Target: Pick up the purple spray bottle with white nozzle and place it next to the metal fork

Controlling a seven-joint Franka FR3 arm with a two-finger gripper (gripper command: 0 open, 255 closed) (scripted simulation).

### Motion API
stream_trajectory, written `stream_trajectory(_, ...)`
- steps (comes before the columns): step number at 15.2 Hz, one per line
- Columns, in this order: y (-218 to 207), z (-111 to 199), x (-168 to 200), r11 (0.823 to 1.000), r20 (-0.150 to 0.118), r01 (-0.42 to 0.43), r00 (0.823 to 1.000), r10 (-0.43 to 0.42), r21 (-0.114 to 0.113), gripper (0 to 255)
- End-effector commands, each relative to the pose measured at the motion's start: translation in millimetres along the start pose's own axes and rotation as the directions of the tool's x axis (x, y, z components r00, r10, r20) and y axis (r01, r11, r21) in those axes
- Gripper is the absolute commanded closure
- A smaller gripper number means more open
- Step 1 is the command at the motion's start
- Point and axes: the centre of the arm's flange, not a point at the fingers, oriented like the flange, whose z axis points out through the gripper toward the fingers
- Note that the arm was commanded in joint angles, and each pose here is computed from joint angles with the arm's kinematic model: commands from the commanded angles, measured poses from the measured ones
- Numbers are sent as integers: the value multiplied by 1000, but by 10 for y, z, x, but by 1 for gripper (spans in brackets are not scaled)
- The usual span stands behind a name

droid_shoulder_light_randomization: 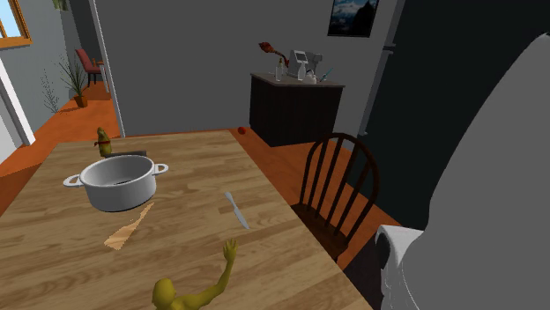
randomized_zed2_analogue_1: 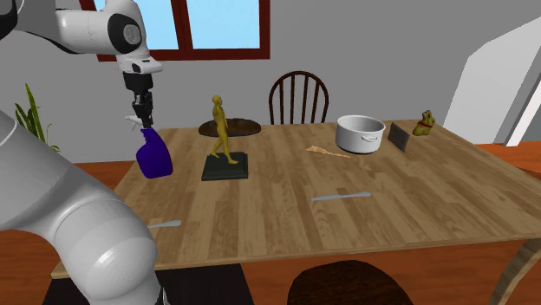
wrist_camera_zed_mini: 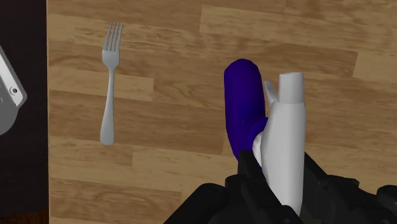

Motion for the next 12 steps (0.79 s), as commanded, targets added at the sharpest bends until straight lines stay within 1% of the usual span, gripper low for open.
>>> stream_trajectory(1, 1, 106, 4, 1000, 0, 0, 1000, 0, 1, 255)
stream_trajectory(12, 2, 675, 26, 1000, 0, 0, 1000, 0, 1, 255)
